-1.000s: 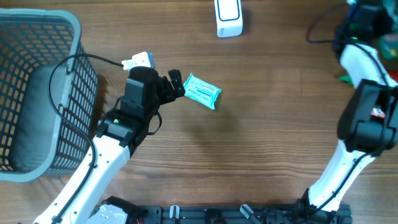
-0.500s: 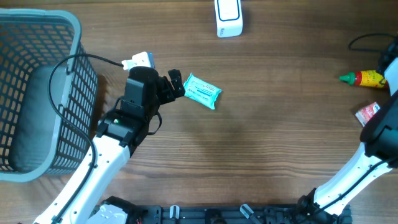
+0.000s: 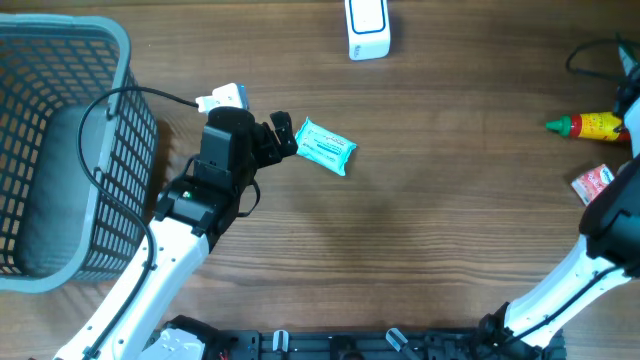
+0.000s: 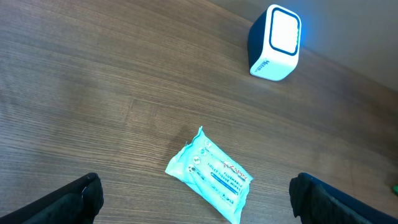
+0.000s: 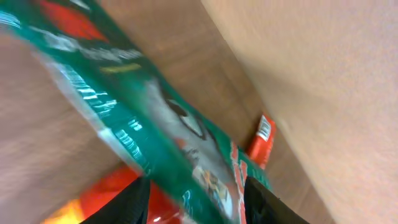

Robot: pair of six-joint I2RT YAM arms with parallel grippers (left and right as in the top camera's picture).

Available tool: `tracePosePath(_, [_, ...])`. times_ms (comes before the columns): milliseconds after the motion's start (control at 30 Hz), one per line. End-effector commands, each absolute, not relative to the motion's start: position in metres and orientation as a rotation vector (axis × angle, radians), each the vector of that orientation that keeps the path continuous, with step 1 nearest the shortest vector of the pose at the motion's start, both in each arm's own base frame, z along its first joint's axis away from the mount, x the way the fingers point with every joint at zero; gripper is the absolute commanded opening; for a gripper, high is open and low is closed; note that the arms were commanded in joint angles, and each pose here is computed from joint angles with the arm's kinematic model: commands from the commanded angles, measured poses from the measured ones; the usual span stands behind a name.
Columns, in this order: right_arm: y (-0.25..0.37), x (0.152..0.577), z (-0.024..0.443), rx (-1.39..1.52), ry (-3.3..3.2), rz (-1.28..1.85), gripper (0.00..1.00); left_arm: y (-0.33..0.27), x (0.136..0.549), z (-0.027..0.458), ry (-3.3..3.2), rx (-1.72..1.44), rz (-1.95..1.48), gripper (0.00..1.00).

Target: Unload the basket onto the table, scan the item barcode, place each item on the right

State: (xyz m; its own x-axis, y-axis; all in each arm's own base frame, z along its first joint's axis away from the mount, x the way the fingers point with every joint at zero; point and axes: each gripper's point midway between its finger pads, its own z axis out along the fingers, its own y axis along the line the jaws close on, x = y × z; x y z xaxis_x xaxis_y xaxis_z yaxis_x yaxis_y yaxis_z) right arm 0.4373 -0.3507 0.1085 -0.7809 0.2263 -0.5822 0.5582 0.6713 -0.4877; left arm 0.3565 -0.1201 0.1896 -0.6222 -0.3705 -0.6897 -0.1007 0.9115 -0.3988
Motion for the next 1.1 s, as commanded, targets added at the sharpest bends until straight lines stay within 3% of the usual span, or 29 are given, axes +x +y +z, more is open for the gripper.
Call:
tracePosePath(0, [-0.323, 0.461, 0.189, 0.615, 2.208, -0.645, 0.50, -0.120, 0.358, 0.194, 2.215, -0.313, -0.393, 1.00])
tracePosePath(100, [-0.285, 0.472, 0.217, 0.591, 2.158, -0.375, 0.59, -0.120, 0.358, 0.194, 2.215, -0.313, -0.393, 1.00])
tracePosePath(200, [-0.233, 0.484, 0.232, 0.530, 2.140, -0.036, 0.94, -0.120, 0.358, 0.194, 2.215, -0.313, -0.393, 1.00])
tracePosePath(233, [-0.214, 0.487, 0.235, 0.511, 2.141, 0.083, 1.00, -0.120, 0.358, 0.194, 2.215, -0.313, -0.393, 1.00])
tracePosePath(433, [-0.113, 0.484, 0.224, 0.566, 2.217, 0.702, 1.00, -0.120, 0.358, 0.194, 2.215, -0.313, -0.393, 1.00])
tracePosePath(567, [-0.051, 0.473, 0.195, 0.764, 2.347, 0.890, 1.00, -0.120, 0.358, 0.194, 2.216, -0.313, -0.393, 1.00])
tracePosePath(700, [0.016, 0.464, 0.175, 0.766, 2.466, 0.986, 1.00, -0.120, 0.358, 0.194, 2.215, -0.313, -0.393, 1.00])
tracePosePath(900, [0.091, 0.440, 0.125, 0.751, 2.659, 0.769, 0.99, -0.120, 0.358, 0.194, 2.215, -0.313, -0.393, 1.00])
tracePosePath(1067, [0.146, 0.411, 0.085, 0.729, 2.745, 0.594, 0.90, -0.120, 0.358, 0.194, 2.215, -0.313, -0.393, 1.00])
